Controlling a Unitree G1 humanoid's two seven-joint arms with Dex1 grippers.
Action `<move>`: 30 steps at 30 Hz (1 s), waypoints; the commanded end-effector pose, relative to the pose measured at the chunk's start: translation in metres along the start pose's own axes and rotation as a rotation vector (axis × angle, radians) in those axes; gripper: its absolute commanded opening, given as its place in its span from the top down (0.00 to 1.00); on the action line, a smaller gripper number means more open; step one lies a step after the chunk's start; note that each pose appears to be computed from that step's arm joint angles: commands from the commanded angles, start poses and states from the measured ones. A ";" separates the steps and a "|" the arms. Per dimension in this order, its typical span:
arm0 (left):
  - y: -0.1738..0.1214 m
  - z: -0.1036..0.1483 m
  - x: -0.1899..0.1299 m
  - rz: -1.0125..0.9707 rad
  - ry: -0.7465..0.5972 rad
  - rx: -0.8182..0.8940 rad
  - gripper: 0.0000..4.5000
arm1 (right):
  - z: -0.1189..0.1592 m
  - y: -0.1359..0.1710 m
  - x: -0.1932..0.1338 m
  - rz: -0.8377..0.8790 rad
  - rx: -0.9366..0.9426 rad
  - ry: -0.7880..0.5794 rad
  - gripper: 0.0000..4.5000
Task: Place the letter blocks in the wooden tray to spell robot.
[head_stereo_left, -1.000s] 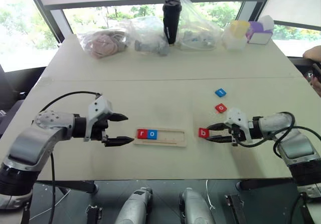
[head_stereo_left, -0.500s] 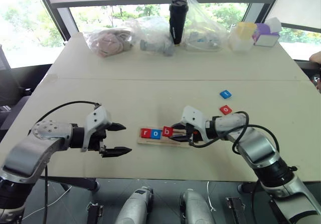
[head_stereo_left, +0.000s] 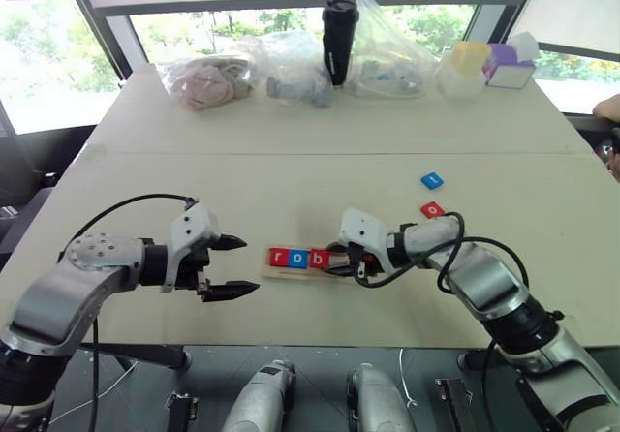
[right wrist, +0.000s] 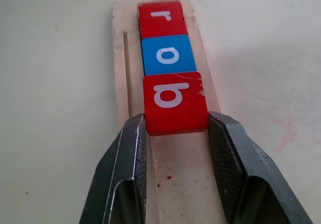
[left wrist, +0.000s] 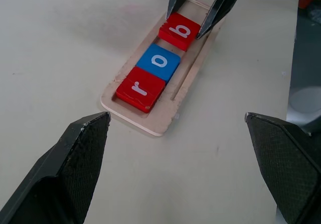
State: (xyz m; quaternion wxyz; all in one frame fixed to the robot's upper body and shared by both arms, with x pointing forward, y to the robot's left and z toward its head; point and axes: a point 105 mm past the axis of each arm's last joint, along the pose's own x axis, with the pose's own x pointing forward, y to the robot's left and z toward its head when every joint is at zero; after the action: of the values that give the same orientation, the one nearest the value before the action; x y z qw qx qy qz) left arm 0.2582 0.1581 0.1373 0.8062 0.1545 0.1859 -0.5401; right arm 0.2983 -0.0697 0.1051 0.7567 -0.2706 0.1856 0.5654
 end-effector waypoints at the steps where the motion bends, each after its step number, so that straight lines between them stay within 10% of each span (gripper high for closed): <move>1: -0.003 0.008 0.000 -0.004 -0.025 0.025 0.00 | 0.009 -0.002 0.002 -0.004 -0.038 -0.015 0.74; 27: 0.001 0.006 0.005 0.028 -0.042 0.009 0.00 | 0.014 -0.004 0.009 0.008 -0.042 -0.024 0.74; 30: 0.001 0.006 0.005 0.026 -0.043 0.009 0.00 | 0.016 -0.007 0.007 -0.007 -0.039 -0.031 0.42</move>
State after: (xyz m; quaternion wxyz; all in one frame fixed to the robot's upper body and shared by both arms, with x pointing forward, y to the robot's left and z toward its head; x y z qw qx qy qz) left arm 0.2614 0.1545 0.1341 0.8176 0.1414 0.1777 -0.5292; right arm 0.3027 -0.0588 0.1012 0.7503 -0.2726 0.1858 0.5729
